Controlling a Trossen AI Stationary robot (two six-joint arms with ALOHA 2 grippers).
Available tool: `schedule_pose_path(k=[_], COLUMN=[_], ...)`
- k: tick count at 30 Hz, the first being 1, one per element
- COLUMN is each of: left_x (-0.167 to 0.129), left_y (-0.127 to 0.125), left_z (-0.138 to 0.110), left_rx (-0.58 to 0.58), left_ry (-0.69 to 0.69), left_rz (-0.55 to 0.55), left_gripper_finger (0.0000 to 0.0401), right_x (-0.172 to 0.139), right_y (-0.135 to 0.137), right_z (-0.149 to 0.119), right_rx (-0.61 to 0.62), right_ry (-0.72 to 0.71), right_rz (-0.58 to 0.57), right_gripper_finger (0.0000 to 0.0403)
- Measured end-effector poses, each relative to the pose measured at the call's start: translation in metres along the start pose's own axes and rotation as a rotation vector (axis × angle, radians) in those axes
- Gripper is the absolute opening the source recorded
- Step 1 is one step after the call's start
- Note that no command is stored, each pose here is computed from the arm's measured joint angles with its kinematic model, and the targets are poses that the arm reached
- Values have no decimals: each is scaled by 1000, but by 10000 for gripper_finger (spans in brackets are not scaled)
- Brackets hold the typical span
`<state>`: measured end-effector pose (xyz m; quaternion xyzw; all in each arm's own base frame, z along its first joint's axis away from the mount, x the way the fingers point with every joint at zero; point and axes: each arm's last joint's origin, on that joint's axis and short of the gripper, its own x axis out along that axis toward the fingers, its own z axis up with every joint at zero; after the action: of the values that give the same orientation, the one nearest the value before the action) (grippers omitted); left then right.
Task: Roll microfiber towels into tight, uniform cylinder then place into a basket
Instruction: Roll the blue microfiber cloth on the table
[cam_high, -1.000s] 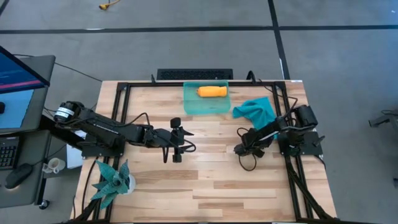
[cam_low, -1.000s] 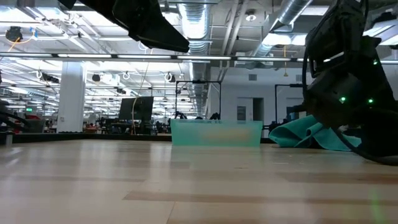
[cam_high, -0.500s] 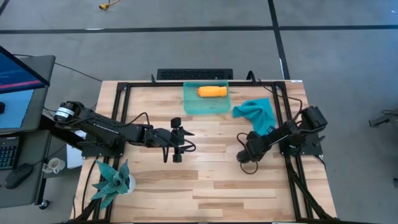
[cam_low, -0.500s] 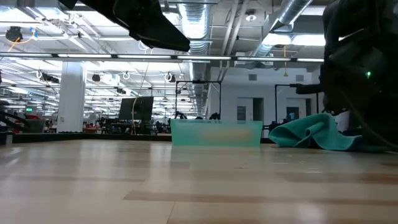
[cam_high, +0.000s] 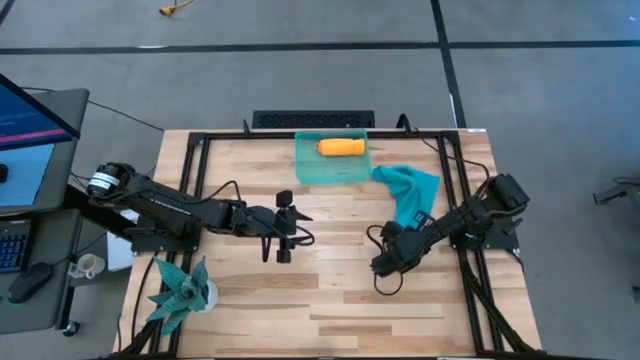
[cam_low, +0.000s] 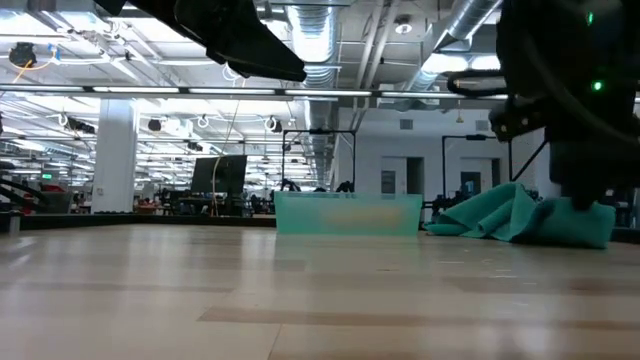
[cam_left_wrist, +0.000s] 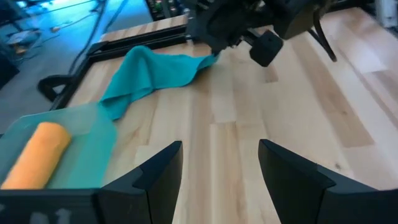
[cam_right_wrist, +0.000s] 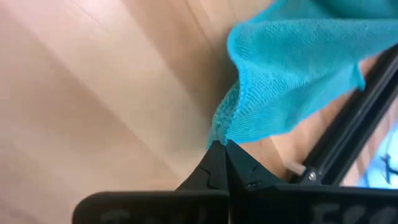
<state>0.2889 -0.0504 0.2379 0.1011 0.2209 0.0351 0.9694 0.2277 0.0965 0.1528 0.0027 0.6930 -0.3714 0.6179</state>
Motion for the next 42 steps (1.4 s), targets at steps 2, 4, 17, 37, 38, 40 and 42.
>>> schedule_pose_path(k=[2,4,17,37,38,40,42], left_x=[0,0,0,43,43,50,56], left_y=[-1,-1,-2,-15,-15,-17,-20], left_z=[0,0,0,-6,-6,-2,-6], left_rx=[11,24,29,163,151,131,131], left_ry=[-2,-4,-6,-169,-183,-247,-258], left_rz=[-28,-36,-65,-71,-93,-130,-152], left_gripper_finger=[203,203,203,203,203,203,203], right_x=[-8,-16,-53,-86,-89,-95,-102], right_y=[3,6,14,16,15,15,14], right_z=[1,1,8,2,2,2,1], right_rx=[-4,-23,-88,-167,-169,-168,-171], right_ry=[-25,-54,-210,-271,-274,-294,-307], right_rz=[22,40,105,138,139,145,146], right_gripper_finger=[1,1,1,1,1,1,1])
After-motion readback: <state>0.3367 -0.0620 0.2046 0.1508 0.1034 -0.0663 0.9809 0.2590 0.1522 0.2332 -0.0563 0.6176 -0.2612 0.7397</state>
